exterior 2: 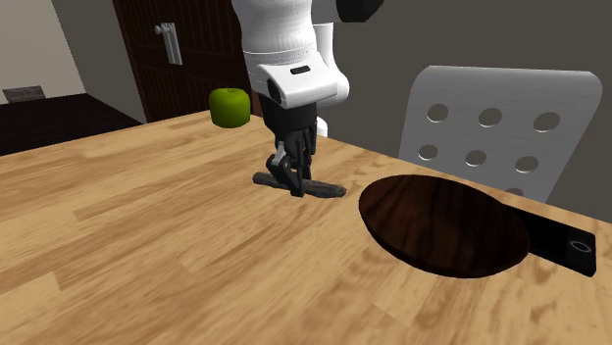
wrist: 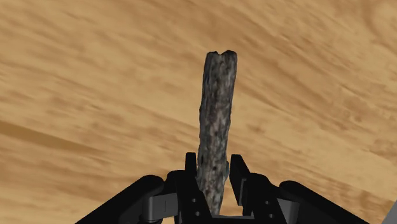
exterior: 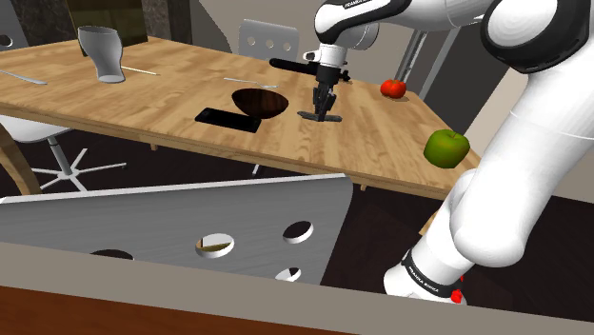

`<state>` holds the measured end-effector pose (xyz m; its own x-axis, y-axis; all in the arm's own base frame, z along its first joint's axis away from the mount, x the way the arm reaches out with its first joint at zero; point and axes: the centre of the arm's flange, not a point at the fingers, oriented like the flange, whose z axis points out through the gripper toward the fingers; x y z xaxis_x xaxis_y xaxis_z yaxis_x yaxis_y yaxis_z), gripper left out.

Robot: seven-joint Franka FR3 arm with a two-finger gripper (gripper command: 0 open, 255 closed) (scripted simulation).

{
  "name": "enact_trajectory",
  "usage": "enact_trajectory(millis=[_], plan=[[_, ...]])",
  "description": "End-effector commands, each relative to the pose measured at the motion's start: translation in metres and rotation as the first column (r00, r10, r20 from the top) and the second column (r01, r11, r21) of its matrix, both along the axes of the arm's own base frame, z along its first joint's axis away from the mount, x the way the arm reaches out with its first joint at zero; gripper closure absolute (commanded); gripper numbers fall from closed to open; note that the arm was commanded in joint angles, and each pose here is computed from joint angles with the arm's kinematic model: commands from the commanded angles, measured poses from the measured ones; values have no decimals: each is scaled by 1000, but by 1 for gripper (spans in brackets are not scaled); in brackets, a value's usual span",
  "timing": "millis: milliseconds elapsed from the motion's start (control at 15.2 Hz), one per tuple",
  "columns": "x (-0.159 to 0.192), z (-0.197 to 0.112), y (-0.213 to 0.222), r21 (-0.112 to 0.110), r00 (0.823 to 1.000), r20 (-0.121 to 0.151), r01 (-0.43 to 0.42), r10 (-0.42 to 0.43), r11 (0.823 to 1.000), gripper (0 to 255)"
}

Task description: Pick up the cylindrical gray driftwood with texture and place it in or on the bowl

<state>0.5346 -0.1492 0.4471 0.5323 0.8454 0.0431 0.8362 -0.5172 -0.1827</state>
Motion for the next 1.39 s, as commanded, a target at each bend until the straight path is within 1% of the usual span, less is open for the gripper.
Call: enact_trajectory(millis=[0, 198, 1320], plan=[[0, 0, 0, 0, 1000, 0, 0, 0, 1000, 255], [0, 0, 0, 0, 1000, 0, 0, 0, 1000, 255], [0, 90, 0, 0, 1000, 0, 0, 0, 1000, 255]])
